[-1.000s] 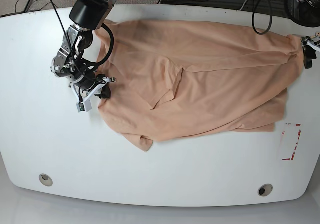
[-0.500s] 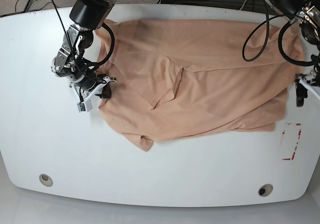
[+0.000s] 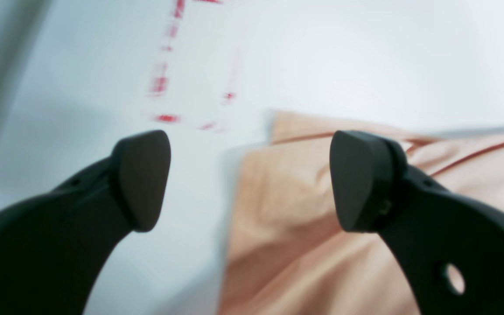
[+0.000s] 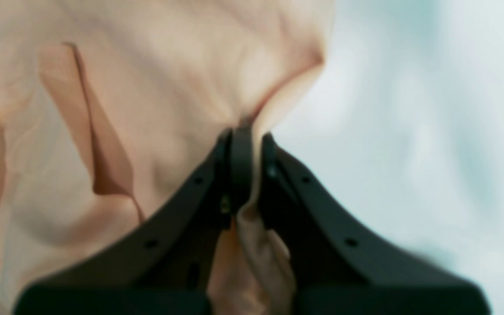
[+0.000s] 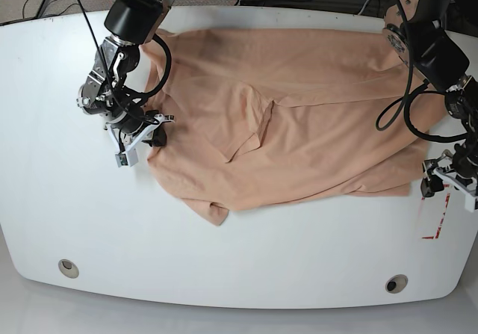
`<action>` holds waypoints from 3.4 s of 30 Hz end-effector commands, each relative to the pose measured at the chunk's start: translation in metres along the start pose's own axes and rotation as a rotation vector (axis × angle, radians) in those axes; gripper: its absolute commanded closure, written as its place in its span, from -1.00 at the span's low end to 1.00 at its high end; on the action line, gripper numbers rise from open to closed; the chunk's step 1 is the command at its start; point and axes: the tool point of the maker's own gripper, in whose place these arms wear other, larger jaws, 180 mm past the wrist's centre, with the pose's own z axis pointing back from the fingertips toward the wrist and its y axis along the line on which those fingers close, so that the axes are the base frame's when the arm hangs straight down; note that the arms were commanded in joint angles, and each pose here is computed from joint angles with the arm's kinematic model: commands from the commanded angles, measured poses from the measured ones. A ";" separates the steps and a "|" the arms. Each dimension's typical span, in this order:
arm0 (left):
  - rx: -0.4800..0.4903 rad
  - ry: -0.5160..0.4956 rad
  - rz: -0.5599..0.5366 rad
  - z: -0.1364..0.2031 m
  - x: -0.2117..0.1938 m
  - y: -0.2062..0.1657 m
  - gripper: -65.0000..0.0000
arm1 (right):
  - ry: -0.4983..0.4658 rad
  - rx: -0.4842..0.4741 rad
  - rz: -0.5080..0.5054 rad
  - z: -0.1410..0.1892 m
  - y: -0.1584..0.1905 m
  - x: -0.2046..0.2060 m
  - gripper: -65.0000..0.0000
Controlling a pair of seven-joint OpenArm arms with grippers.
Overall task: Layout the t-shirt on the table in an organized manner, then fold the t-shirt properly
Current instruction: 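Grasp the t-shirt's hem corner with the left gripper, then lift the t-shirt with both grippers and stretch it out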
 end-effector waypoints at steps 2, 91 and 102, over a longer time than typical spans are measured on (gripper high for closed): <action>-0.021 -0.027 0.028 -0.019 0.012 0.012 -0.67 | 0.005 -0.018 0.020 0.002 -0.005 0.005 0.92; 0.105 -0.824 -0.286 0.254 0.365 -0.067 0.99 | -0.630 -0.444 0.736 0.253 0.051 0.429 0.92; 0.157 -0.715 -0.315 0.229 0.329 -0.054 0.99 | -0.603 -0.497 0.789 0.248 0.047 0.390 0.92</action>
